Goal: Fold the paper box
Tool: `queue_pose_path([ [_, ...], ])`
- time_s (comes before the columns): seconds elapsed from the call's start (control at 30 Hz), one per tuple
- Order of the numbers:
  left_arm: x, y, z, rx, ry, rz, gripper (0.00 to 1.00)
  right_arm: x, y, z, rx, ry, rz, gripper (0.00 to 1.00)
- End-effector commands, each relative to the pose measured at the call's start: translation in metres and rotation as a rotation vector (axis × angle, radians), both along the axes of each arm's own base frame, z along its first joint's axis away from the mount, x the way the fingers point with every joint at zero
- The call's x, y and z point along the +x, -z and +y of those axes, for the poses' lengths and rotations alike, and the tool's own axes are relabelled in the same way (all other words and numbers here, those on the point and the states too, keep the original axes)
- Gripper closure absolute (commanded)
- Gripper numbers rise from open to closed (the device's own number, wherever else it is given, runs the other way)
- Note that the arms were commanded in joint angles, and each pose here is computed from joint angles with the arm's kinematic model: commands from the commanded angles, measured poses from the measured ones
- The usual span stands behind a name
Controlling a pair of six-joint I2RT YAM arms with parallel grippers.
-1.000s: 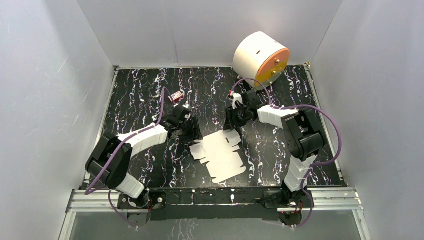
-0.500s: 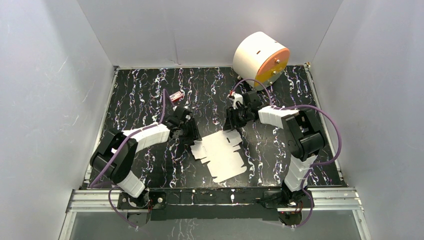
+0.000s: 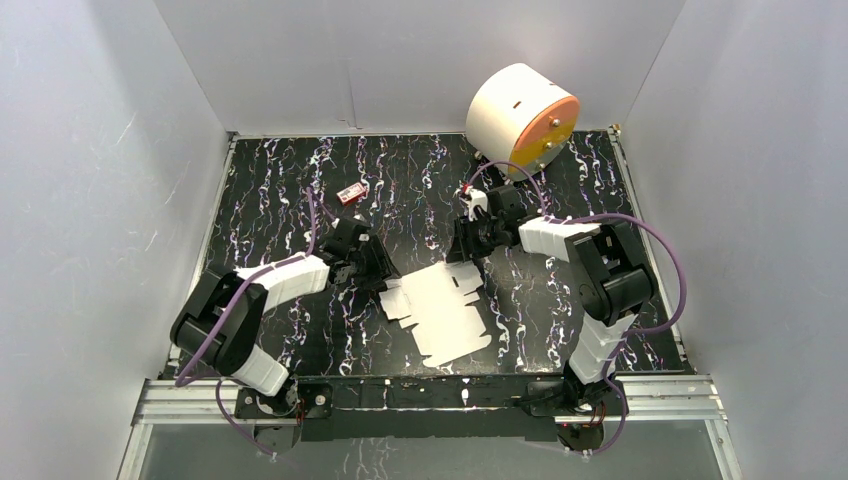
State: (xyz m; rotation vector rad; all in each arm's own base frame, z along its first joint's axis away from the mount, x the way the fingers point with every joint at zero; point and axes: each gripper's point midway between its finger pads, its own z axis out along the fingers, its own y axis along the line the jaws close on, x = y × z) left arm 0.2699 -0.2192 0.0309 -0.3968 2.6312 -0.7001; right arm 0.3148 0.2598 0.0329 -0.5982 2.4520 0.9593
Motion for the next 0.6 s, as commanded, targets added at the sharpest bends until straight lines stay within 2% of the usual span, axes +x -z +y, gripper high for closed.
queue_pose_path([
  [0.0,0.001,-0.006,-0.015,-0.088,0.020,0.005,0.55,-0.012,0.006,-0.004,-0.008,0.006,0.039,0.46],
  [0.33,0.010,-0.033,-0.029,-0.189,0.012,-0.049,0.67,-0.015,0.007,-0.006,-0.006,0.015,0.042,0.46],
  [0.57,0.016,-0.056,-0.040,-0.269,0.021,-0.086,0.70,-0.016,0.008,-0.006,0.003,0.028,0.040,0.47],
])
